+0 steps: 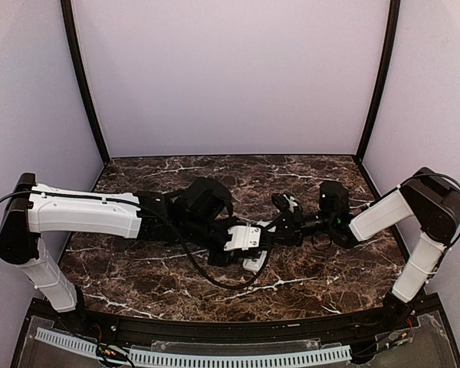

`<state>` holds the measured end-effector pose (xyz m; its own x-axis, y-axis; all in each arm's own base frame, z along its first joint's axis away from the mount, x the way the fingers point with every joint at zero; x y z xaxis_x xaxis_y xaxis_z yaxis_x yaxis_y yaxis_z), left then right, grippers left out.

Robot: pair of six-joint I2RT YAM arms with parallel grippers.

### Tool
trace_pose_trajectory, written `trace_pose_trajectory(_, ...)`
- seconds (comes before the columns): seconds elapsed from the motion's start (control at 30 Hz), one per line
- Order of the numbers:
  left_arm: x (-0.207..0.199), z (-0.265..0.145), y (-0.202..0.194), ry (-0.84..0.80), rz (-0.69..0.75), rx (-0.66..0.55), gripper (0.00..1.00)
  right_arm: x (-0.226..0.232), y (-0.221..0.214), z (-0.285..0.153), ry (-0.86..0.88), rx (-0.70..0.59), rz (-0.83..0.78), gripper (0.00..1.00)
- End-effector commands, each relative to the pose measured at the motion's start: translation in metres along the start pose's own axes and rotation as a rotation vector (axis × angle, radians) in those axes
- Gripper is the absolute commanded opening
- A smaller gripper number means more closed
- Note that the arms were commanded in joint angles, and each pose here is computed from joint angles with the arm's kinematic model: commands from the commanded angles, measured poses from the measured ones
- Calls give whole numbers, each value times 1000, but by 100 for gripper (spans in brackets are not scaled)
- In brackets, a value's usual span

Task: Load the batteries into the remote control
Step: Load the battery into the battery compartment.

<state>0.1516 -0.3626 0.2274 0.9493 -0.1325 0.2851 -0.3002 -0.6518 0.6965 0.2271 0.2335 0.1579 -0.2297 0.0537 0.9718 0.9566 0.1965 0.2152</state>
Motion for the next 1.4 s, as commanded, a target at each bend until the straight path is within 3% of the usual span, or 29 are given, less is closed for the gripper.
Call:
trace_pose_trajectory(0.0,2,6,-5,-4,-20,79,10,21,5,3,42,13,-84,0)
trace_pose_trajectory(0.47,7,20,-22,-36,-98,236,7,24,5,2,17,6,-104,0)
trace_pose_trajectory(0.73,9,2,-14,38,-96,154,14,12,5,-2,-21,-15,-72,0)
trace_pose_trajectory(1.13,7,-8,-12,47,-65,123,22,9,6,-2,-16,-17,-71,0)
trace_pose_trajectory(1.37,11,-15,-6,108,-132,52,28,8,6,-2,-24,-29,-87,0)
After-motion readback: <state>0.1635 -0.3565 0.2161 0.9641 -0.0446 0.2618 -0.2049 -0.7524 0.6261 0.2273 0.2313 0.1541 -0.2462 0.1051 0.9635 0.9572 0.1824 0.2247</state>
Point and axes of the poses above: each gripper's point midway between its finger pads, its own z axis out along the fingers, its own x axis along the line the jaws close on, y = z × x, the point moved 10 cm from there along -z, back along the fingers, and after that the axes turned 4 degrees about -z, right-handed, at the moved point
